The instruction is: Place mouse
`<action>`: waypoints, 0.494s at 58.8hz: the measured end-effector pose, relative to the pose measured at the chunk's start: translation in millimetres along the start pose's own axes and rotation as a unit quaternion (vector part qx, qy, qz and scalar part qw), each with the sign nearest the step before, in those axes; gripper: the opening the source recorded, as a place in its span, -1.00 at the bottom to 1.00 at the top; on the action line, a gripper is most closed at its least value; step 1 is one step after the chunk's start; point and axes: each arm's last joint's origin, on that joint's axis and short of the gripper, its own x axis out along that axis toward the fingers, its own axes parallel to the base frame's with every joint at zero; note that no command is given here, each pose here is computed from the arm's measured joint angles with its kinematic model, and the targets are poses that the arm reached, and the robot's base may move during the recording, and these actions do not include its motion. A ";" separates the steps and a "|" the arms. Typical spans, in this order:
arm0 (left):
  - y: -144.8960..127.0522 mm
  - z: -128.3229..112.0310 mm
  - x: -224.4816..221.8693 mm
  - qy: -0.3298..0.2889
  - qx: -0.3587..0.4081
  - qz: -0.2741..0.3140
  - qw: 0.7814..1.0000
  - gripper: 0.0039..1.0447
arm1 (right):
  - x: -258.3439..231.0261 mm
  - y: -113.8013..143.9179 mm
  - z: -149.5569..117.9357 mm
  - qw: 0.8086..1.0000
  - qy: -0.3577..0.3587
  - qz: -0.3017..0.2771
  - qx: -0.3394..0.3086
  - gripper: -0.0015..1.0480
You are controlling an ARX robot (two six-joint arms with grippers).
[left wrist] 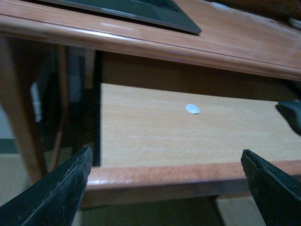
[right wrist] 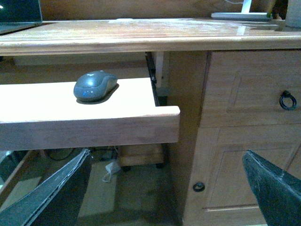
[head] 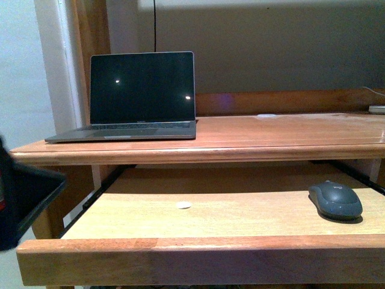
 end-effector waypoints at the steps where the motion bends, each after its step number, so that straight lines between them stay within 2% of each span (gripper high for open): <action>1: -2.7 -3.6 -10.5 -0.002 0.005 0.013 1.000 0.86 | 0.0 0.0 0.0 1.000 0.000 0.000 0.000 0.85; 7: -14.1 -14.4 -51.9 -0.009 0.013 0.039 0.999 0.86 | 0.0 0.0 0.0 1.000 0.000 0.000 0.000 0.85; 16: -24.5 -17.9 -105.1 -0.066 0.004 0.071 0.995 0.86 | 0.0 0.0 0.0 1.000 0.000 0.000 0.000 0.85; 18: -23.9 -19.7 -112.3 -0.100 0.020 0.104 0.989 0.72 | 0.0 0.0 0.0 1.000 0.000 0.000 0.000 0.85; 21: -17.3 -26.7 -116.3 -0.116 0.045 0.133 0.983 0.52 | 0.0 0.0 0.0 1.000 0.000 0.000 0.000 0.85; 29: -1.1 -49.9 -115.4 -0.108 0.081 0.144 0.980 0.11 | 0.0 0.0 0.0 1.000 0.000 0.000 0.000 0.85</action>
